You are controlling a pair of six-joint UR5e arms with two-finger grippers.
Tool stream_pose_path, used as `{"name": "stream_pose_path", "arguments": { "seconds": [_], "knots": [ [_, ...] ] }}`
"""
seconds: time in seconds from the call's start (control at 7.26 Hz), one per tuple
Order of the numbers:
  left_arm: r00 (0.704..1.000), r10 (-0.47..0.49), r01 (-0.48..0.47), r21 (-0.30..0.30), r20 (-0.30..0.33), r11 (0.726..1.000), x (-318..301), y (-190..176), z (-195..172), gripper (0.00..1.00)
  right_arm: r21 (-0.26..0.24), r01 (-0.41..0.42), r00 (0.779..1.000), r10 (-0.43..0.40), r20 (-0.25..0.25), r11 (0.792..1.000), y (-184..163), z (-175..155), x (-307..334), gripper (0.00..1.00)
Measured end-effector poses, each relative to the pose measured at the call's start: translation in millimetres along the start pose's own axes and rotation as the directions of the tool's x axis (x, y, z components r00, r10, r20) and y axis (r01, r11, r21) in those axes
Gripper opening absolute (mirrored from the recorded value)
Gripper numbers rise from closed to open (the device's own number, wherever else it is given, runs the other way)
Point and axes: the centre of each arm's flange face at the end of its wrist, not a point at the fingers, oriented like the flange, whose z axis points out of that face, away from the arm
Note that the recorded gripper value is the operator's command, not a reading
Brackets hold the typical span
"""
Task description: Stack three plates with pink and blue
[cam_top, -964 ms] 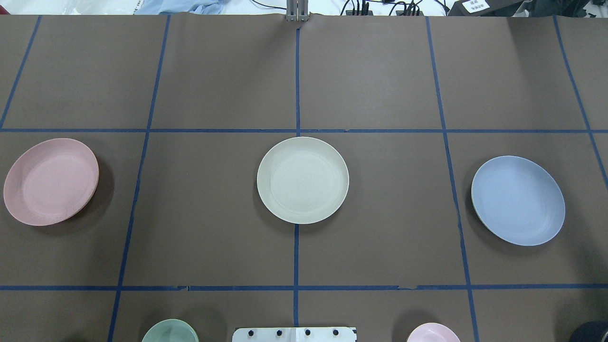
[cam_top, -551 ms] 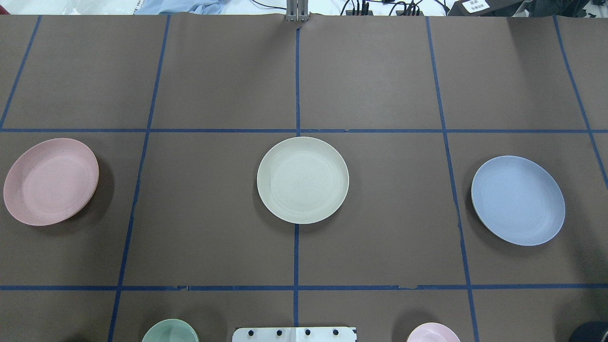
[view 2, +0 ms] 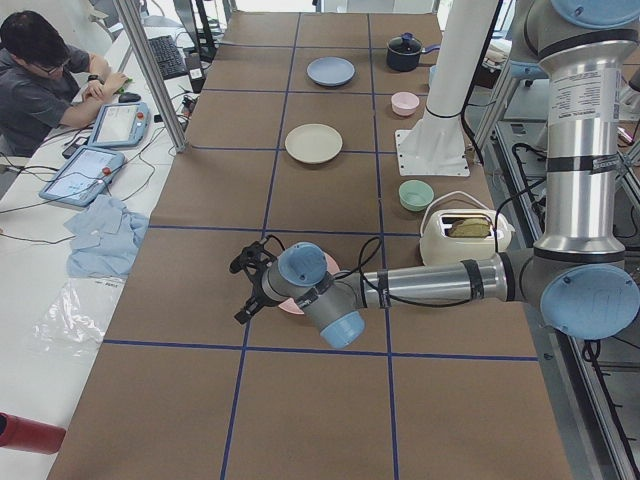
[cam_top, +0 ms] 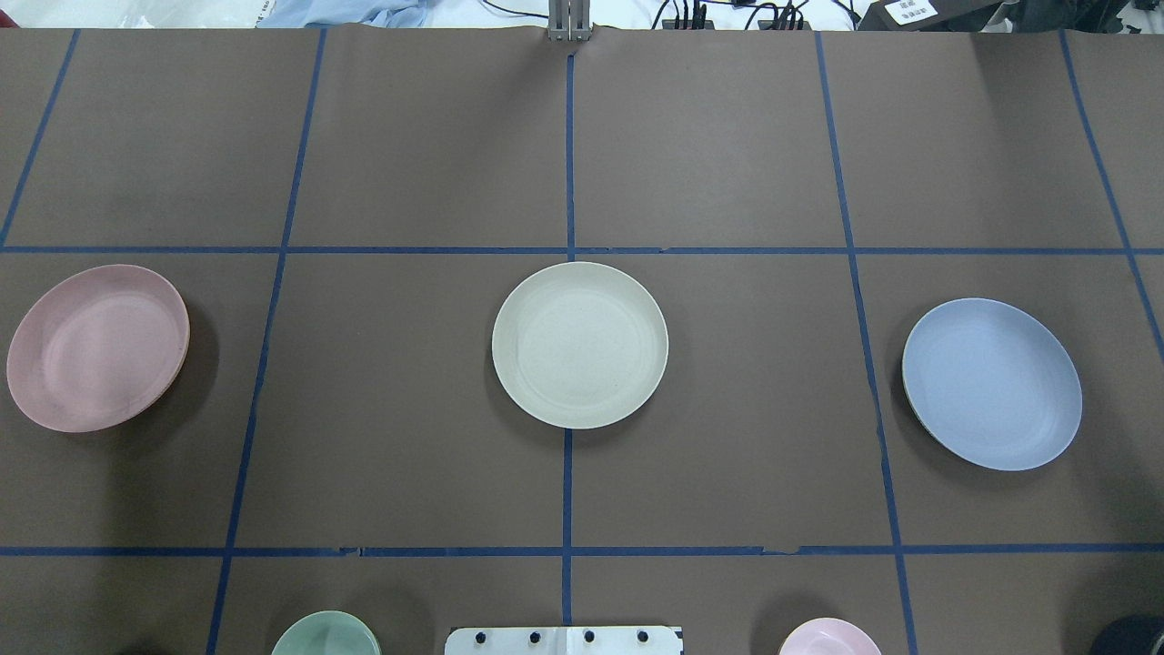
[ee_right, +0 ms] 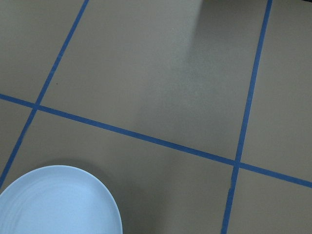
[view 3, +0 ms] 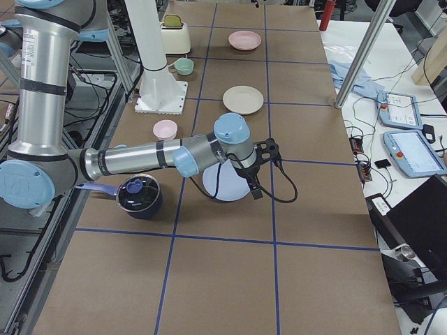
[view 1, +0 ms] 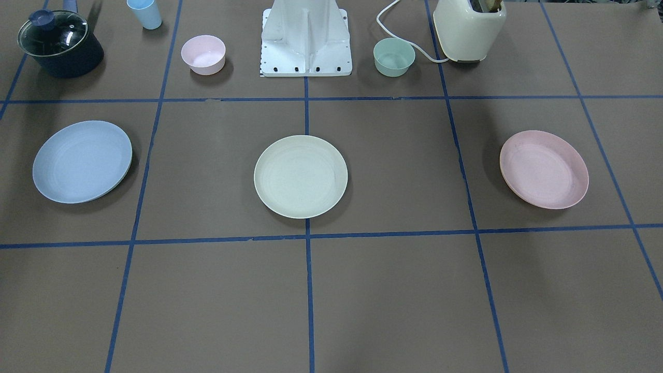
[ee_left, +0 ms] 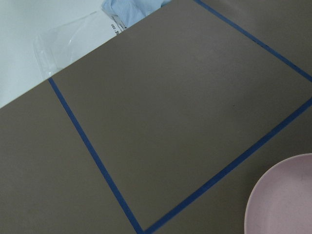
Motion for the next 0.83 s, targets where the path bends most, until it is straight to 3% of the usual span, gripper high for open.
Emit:
{"name": "stream_pose_path", "arguments": {
  "seconds": [0.41,0.69,0.83],
  "knots": [
    [0.981,-0.184,0.185,0.017,-0.059,0.983,17,69,39,0.90,-0.001,-0.003,1.000,0.003,0.003,1.000,3,2,0,1.00],
    [0.962,-0.256,0.258,0.008,-0.096,0.966,42,81,56,0.89,-0.003,-0.004,1.000,0.004,0.002,1.000,4,2,0,1.00],
    [0.960,-0.264,0.265,0.007,-0.097,0.964,53,83,66,0.84,-0.004,-0.006,1.000,0.006,0.002,1.000,5,2,1,1.00]
  ]
}}
